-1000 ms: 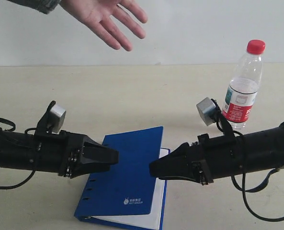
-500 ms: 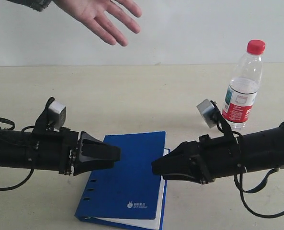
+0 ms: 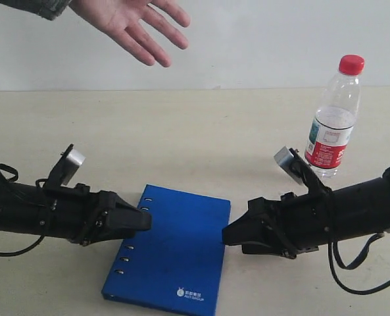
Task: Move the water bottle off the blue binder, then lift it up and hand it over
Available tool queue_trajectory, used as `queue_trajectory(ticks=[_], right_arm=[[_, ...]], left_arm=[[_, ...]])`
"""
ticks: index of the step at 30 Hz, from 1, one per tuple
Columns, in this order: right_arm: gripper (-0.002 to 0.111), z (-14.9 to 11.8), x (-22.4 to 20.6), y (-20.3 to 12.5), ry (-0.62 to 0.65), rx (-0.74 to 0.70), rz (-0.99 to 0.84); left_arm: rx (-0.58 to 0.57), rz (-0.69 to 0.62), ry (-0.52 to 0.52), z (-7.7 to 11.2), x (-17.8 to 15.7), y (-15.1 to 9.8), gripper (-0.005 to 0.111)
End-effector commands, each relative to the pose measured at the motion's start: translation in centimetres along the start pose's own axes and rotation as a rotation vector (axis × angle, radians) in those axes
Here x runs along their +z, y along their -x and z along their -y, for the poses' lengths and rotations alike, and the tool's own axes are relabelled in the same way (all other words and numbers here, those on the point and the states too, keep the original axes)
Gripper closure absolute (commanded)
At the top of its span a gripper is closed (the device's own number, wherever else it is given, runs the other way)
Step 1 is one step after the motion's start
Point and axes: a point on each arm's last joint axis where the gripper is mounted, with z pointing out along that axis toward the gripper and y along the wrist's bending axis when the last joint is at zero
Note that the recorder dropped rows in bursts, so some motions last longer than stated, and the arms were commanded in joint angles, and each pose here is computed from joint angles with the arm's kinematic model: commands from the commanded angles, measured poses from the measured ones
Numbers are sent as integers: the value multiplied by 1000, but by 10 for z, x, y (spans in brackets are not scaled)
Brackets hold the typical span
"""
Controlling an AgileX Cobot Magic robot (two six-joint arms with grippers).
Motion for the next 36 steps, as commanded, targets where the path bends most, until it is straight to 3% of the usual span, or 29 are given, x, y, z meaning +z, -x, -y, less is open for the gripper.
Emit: queue_trajectory(ticks=[1,6,12,19,29,33,36], right_arm=[[60,3,-1,-1,-41,-8,-16],[60,5,-1,-2,-64,-12,-17],[60,5,-1,-2,-65,-12,-17],[60,4,-1,-2,-53,-14,-18],[60,-8,-1,-5,73,-57,-56],[60,-7,-1,-6,68,-61,-60],[60,-6,-1,-5,51,-61,-58]], left_arm=[[-56,62,124,-19,-15,10,55],[-39,155,125,-13,-37,26,55],[21,214,222,-7,-53,35,55],[0,185,291,-21,-48,31,55],[-70,67,26,-27,-22,13,55],[-38,59,-243,-3,-15,10,55],[-13,50,-273,3,-13,9,55]])
